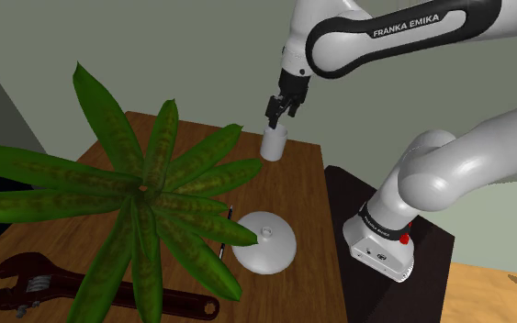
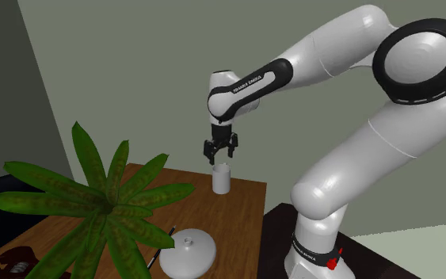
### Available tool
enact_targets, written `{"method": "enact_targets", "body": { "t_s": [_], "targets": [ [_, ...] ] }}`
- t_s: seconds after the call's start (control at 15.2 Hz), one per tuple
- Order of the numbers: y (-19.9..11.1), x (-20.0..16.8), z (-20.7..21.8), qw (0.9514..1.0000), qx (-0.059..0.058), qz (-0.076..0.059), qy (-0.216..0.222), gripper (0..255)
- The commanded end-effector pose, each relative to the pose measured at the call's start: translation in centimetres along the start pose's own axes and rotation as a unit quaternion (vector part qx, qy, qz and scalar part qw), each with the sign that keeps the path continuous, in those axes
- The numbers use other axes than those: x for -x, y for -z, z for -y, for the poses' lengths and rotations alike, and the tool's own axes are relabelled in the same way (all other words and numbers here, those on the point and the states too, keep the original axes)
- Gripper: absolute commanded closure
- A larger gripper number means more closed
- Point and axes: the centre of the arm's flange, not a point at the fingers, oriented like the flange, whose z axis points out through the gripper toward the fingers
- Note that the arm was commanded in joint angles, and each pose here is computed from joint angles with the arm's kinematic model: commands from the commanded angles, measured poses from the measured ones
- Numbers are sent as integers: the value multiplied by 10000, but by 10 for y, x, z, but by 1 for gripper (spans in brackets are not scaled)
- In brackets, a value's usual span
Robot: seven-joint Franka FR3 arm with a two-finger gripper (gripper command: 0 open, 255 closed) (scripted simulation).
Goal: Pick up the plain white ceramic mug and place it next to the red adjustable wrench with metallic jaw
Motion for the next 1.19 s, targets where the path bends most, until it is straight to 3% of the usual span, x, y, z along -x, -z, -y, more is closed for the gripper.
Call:
{"method": "enact_targets", "body": {
  "t_s": [0.0,0.59,1.12],
  "targets": [
    [-23,-8,13,10000,-14,-46,-54,0],
    [-80,-16,24,9999,-21,-73,-100,0],
    [-83,-16,24,9999,-21,-73,-100,0]
  ]
}}
